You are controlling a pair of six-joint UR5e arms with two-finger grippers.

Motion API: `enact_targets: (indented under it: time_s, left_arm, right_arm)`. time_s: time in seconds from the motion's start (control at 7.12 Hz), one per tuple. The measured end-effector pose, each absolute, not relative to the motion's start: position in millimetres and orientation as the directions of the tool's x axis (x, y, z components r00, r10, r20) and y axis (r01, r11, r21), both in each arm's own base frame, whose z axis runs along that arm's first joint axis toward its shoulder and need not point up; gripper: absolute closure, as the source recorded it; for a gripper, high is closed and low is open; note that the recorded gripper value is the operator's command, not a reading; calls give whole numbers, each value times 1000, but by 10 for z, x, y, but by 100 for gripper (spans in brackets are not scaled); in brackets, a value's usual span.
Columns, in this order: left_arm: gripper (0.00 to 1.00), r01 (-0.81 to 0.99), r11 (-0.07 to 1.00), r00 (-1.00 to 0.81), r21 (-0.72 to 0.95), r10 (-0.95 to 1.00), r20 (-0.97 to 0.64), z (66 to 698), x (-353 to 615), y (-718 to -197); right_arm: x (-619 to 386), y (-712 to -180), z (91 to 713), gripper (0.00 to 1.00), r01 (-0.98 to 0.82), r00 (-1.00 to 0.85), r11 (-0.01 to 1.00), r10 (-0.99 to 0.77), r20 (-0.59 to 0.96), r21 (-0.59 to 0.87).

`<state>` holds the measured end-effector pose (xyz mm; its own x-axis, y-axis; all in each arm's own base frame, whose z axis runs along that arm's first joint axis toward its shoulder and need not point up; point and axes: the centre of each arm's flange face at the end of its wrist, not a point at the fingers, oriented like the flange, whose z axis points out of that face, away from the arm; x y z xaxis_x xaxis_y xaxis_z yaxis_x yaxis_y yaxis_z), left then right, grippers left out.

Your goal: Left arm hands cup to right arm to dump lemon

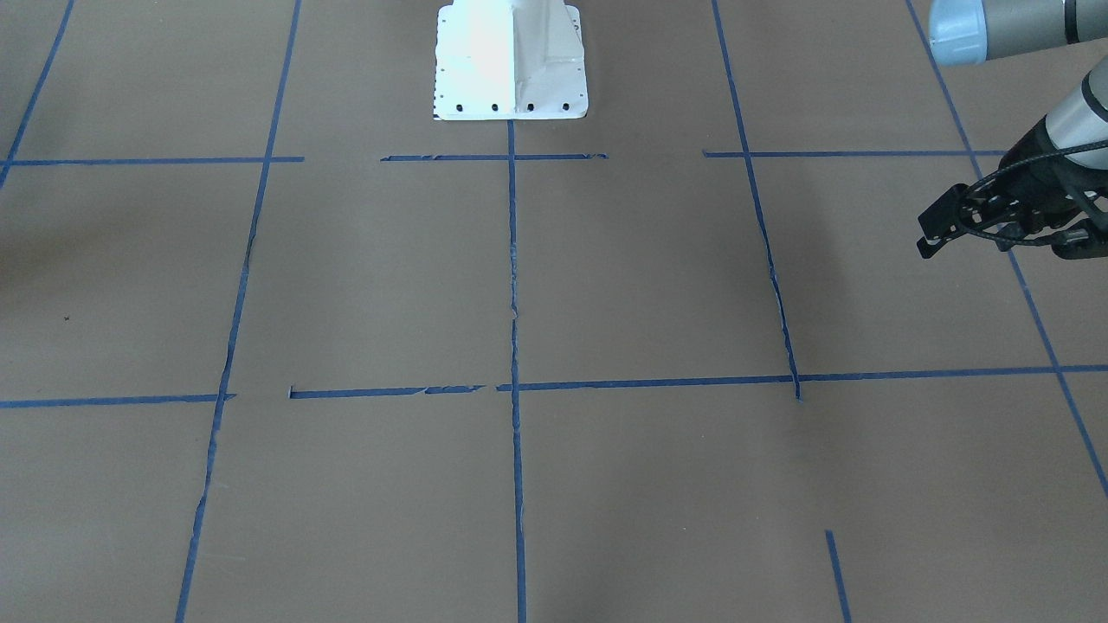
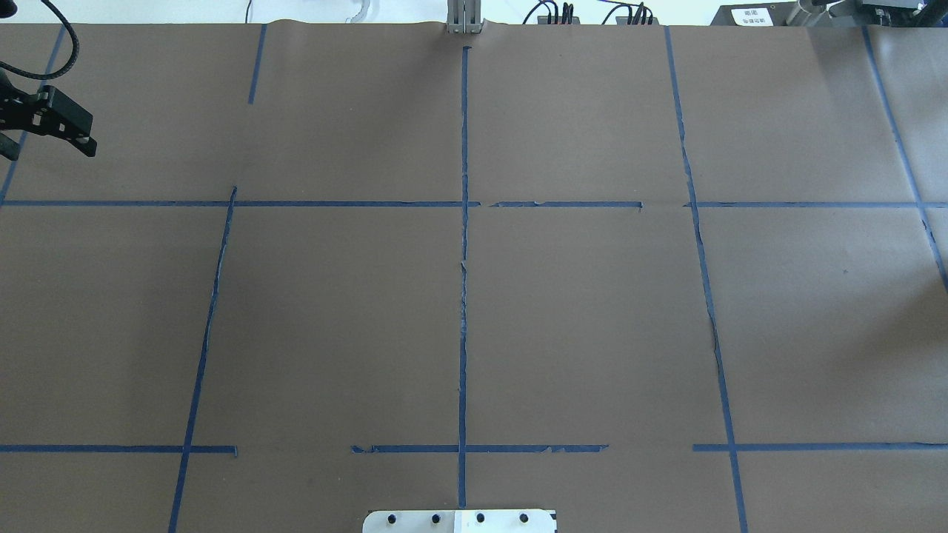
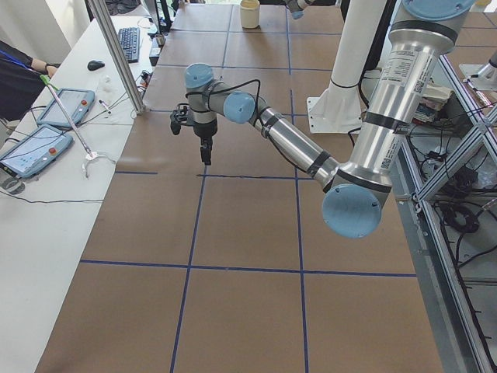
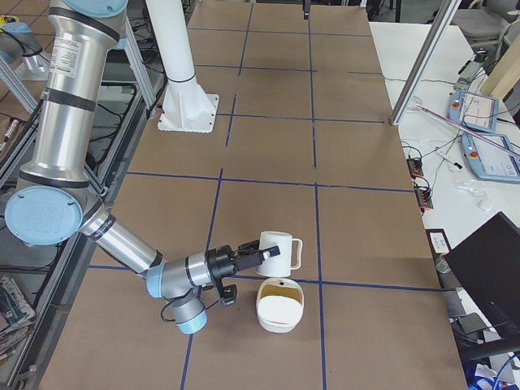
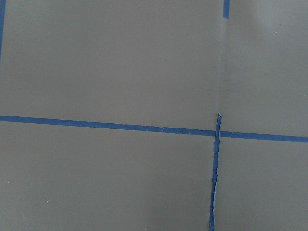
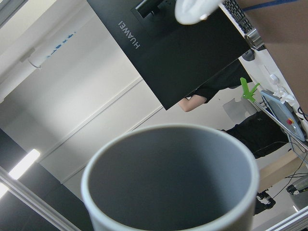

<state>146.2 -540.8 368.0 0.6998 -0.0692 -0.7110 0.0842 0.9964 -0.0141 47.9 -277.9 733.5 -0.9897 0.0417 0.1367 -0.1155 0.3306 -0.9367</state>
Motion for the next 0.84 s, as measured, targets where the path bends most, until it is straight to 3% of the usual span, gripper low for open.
enact_targets:
  time_s: [0.28,0.56,0.84]
  left_arm:
    - [0,84,996,700,-15,-70,-711,3682,1461,-5407]
    - [0,83,996,700,-13,-68,-711,3681,1464,-5407]
    - [0,82,997,700,-13,-67,-711,3681,1468,-5406]
  right_arm:
    - [468,-2779,7337,90,-192,-977,331,27,213,-924]
    - [429,-2766,7316,91,-387,-912,346,-3,411,-855]
    - [323,-2830,7223,94,-622,-754,367,-43,656,-692]
